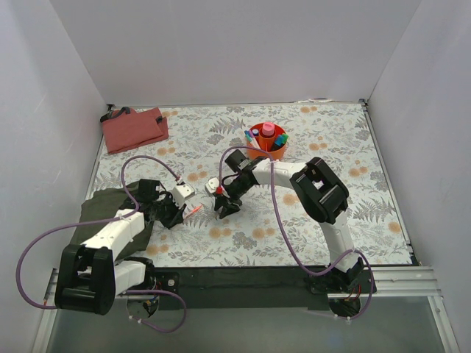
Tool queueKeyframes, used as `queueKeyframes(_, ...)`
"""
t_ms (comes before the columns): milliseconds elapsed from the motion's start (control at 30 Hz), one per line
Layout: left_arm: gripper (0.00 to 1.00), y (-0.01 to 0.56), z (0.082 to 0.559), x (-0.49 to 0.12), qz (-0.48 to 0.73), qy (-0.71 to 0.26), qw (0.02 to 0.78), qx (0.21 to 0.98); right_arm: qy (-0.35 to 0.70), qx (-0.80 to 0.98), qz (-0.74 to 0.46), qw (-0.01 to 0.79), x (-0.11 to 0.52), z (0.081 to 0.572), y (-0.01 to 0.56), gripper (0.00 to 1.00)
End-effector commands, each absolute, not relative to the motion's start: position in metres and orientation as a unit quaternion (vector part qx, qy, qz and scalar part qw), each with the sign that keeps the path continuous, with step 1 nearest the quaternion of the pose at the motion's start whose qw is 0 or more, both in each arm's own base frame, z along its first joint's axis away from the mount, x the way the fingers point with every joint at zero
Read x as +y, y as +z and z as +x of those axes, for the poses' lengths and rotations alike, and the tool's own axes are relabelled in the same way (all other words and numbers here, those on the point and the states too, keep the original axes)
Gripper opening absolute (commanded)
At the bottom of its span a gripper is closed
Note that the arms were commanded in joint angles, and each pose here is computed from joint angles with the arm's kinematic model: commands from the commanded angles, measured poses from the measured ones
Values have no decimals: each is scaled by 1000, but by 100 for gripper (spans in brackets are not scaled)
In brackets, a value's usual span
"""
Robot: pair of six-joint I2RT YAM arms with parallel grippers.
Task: Sort the stationery into containers
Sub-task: Pick up the pen from the center of the board.
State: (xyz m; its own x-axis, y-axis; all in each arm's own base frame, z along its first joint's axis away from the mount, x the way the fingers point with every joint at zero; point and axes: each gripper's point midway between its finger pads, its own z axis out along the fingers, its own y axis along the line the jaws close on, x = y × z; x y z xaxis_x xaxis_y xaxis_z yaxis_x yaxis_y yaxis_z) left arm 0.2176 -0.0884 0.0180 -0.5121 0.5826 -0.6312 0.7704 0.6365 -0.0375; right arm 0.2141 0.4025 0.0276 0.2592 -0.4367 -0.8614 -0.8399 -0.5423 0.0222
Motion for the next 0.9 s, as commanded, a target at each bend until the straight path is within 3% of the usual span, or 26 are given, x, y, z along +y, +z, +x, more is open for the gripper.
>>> queueKeyframes(0, 0, -11, 180, -67, 384, -142, 209, 888, 427, 443, -758, 215, 395, 216, 21, 46)
queueKeyframes(367, 0, -9, 181, -66, 416, -139, 227, 870, 404, 489, -748, 196, 391, 227, 4, 36)
queueKeyframes(600, 0, 0, 186, -70, 435, -145, 245, 854, 373, 518, -749, 177, 382, 232, -13, 11)
queueKeyframes(867, 0, 21, 177, -96, 517, -206, 287, 780, 332, 537, -756, 173, 355, 225, -26, 1)
